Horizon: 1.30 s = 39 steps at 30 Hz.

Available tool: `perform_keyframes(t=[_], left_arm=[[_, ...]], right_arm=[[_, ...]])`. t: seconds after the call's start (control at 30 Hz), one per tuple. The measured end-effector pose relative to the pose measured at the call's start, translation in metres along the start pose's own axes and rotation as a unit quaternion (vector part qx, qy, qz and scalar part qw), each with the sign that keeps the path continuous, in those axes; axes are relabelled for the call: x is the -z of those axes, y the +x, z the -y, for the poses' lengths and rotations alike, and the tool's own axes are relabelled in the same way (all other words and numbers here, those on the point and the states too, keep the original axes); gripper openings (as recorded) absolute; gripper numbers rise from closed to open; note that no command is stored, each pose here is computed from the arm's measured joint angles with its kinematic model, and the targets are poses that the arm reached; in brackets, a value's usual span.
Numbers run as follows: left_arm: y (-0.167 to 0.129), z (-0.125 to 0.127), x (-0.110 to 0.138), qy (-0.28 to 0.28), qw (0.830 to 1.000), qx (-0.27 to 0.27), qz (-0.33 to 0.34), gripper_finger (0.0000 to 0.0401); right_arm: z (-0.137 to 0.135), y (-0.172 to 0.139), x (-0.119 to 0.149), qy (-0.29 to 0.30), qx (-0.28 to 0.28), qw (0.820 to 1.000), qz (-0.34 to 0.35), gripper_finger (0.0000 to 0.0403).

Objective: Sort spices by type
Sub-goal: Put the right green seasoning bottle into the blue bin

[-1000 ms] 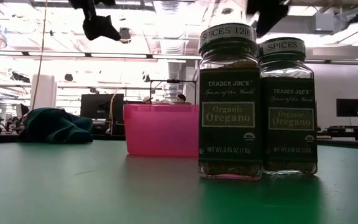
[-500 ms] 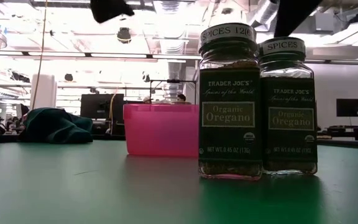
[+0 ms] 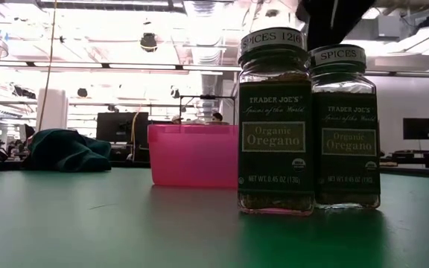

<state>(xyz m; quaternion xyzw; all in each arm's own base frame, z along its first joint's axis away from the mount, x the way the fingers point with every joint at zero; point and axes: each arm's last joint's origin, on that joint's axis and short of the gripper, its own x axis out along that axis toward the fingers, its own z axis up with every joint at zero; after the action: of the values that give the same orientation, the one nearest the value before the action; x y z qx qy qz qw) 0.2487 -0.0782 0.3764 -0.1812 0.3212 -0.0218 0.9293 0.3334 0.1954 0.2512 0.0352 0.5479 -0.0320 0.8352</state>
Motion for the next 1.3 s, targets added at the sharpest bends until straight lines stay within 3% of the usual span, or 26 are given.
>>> perform_keyframes(t=[0.33,0.83,1.1,1.3], left_arm=[[-0.001,0.011,0.007,0.001,1.000,0.012,-0.006,0.0329],[-0.001,0.009,0.008,0.004,1.000,0.002,-0.014,0.0329],[-0.003,0.004,0.008,0.010,1.000,-0.008,-0.020,0.0329],[-0.015,-0.004,0.002,-0.001,1.000,-0.011,0.003,0.0329]], right_arm=[[0.000,0.021,0.013,0.005,-0.024,1.000,-0.017,0.0351],[0.007,0.031,0.013,0.019,-0.023,0.999,-0.013,0.0229],[0.025,0.016,0.011,0.009,0.018,0.997,-0.071,0.0229],[0.048,-0.018,0.003,0.010,0.014,0.998,-0.056,0.0229]])
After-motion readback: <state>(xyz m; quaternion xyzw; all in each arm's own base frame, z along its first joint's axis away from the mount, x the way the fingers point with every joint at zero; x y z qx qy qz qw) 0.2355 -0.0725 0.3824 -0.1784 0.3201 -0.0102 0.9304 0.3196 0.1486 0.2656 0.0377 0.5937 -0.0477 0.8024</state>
